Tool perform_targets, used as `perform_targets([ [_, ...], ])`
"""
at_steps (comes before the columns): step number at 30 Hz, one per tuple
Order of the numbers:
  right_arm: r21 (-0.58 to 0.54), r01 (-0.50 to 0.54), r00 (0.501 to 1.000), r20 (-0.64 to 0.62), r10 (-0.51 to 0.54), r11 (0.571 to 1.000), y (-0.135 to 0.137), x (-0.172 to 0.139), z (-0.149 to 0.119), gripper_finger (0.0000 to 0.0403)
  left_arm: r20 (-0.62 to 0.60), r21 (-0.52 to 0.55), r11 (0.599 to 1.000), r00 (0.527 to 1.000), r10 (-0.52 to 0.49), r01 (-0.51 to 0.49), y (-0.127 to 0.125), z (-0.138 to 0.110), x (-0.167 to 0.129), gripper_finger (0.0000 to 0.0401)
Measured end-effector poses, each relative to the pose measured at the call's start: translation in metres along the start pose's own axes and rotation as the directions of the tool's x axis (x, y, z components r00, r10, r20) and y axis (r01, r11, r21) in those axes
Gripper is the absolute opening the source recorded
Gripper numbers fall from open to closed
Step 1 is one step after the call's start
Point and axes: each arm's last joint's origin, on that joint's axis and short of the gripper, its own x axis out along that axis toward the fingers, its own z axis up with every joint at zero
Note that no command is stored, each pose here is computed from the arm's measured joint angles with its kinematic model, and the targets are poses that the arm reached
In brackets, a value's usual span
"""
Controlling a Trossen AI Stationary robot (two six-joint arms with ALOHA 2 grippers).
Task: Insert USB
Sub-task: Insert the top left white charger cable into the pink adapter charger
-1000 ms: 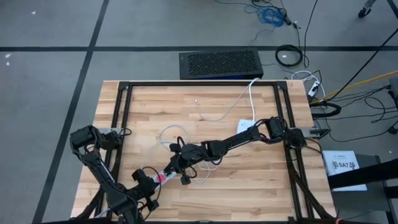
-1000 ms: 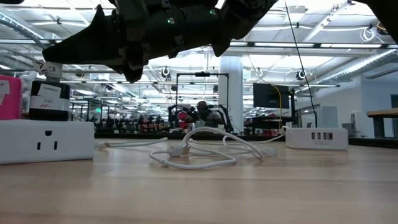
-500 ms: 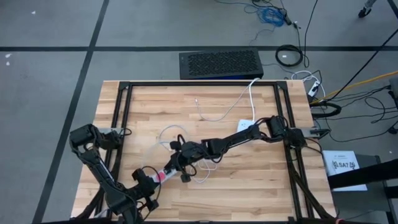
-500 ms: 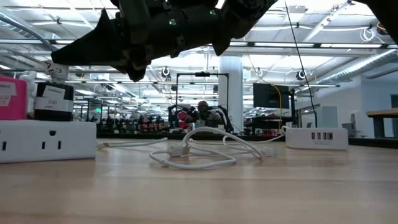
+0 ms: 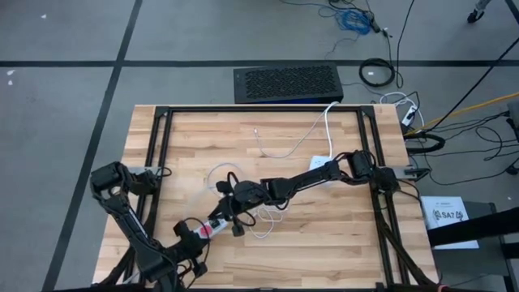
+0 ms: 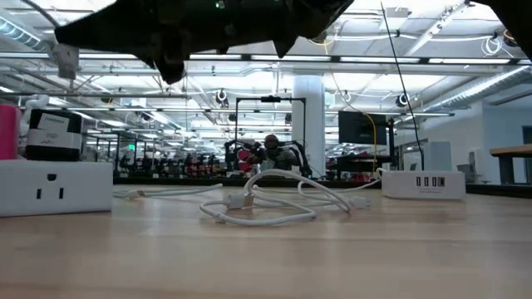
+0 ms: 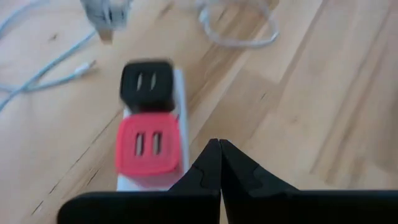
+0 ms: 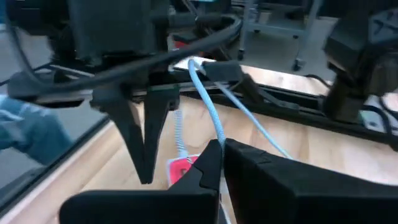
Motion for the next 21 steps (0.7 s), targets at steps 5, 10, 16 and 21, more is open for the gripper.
perform_targets([
  [5, 0.0, -0.091, 0.995, -0.037, 0.091, 0.996, 0.001, -0.014, 0.017, 0.0, 0.176, 0.022, 0.998, 0.982, -0.065, 0.062, -0.009, 0.004, -0.02, 0.0002],
  [10, -0.033, -0.148, 0.984, -0.105, 0.144, 0.988, 0.004, -0.042, 0.03, 0.0, 0.417, -0.014, 0.984, 0.896, -0.153, 0.175, -0.009, -0.008, -0.043, 0.0002],
  [16, 0.074, -0.389, 0.917, 0.128, 0.378, 0.918, 0.007, -0.064, 0.007, 0.0, 0.609, -0.091, 0.942, 0.766, -0.204, 0.323, 0.011, -0.029, -0.04, 0.0002],
  [21, 0.121, -0.484, 0.844, 0.327, 0.425, 0.867, 0.011, -0.069, -0.011, 0.0, 0.622, -0.167, 0.93, 0.767, -0.157, 0.327, 0.024, -0.03, -0.018, 0.0002],
])
